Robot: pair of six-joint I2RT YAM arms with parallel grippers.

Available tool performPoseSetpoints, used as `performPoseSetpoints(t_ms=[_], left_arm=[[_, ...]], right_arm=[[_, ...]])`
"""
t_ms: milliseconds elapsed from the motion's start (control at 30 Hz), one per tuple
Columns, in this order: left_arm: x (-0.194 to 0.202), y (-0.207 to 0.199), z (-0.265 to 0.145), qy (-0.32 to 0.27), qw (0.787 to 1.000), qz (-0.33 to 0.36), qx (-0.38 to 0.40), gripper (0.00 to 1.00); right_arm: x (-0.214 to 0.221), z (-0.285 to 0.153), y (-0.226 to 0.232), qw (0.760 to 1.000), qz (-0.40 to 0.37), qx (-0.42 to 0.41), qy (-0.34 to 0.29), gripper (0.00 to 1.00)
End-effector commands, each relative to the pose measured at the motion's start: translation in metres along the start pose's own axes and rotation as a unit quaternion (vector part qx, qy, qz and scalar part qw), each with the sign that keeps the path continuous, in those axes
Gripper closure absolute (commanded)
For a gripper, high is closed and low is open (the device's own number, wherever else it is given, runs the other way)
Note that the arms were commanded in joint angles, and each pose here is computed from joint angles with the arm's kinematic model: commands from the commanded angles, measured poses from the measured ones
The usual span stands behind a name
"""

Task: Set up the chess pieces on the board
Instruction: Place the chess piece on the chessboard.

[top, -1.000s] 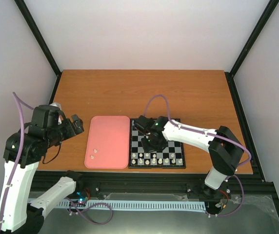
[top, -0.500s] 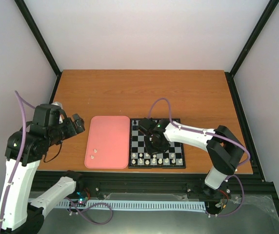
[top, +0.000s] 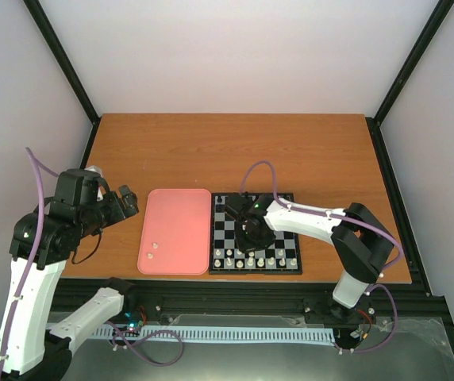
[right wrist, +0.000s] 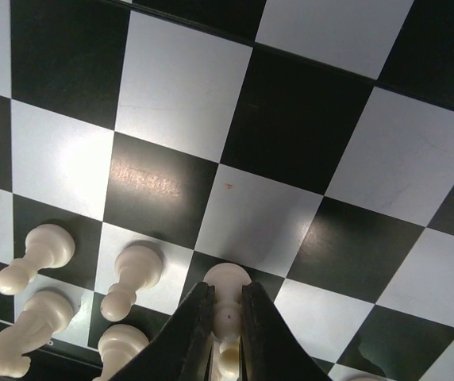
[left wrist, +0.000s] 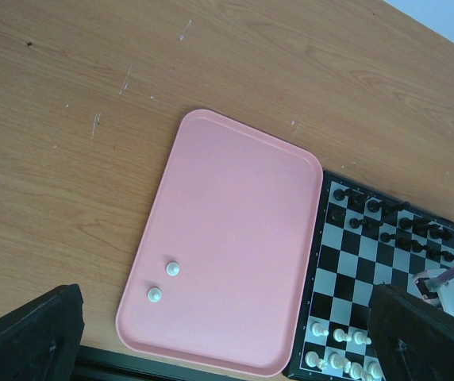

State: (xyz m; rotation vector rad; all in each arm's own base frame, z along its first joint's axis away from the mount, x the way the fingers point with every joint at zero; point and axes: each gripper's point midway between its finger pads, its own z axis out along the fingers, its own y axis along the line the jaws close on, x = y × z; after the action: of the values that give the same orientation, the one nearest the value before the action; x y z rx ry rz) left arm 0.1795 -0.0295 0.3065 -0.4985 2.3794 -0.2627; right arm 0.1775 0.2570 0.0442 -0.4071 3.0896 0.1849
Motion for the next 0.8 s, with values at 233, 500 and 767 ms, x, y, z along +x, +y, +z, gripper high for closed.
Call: performPoseSetpoints(t_ms=[233, 500, 767], left_arm=[[-0.002, -0.001, -0.004, -0.008, 1.000, 0.002, 0.007, 0.00], [-0.001, -0.001, -0.003, -0.008, 1.000, 0.001, 0.008, 0.00], [0.003, 0.001, -0.002, -0.009, 1.000, 0.001, 0.012, 0.00]], right_arm=[[0.001, 0.008, -0.004, 1.000, 0.003, 0.006, 0.013, 0.90], [-0.007, 0.002, -0.005, 1.000, 0.008, 0.015, -0.006, 0.89], [-0.027, -0.013, -0.009, 0.998, 0.019, 0.041, -0.044, 0.89]])
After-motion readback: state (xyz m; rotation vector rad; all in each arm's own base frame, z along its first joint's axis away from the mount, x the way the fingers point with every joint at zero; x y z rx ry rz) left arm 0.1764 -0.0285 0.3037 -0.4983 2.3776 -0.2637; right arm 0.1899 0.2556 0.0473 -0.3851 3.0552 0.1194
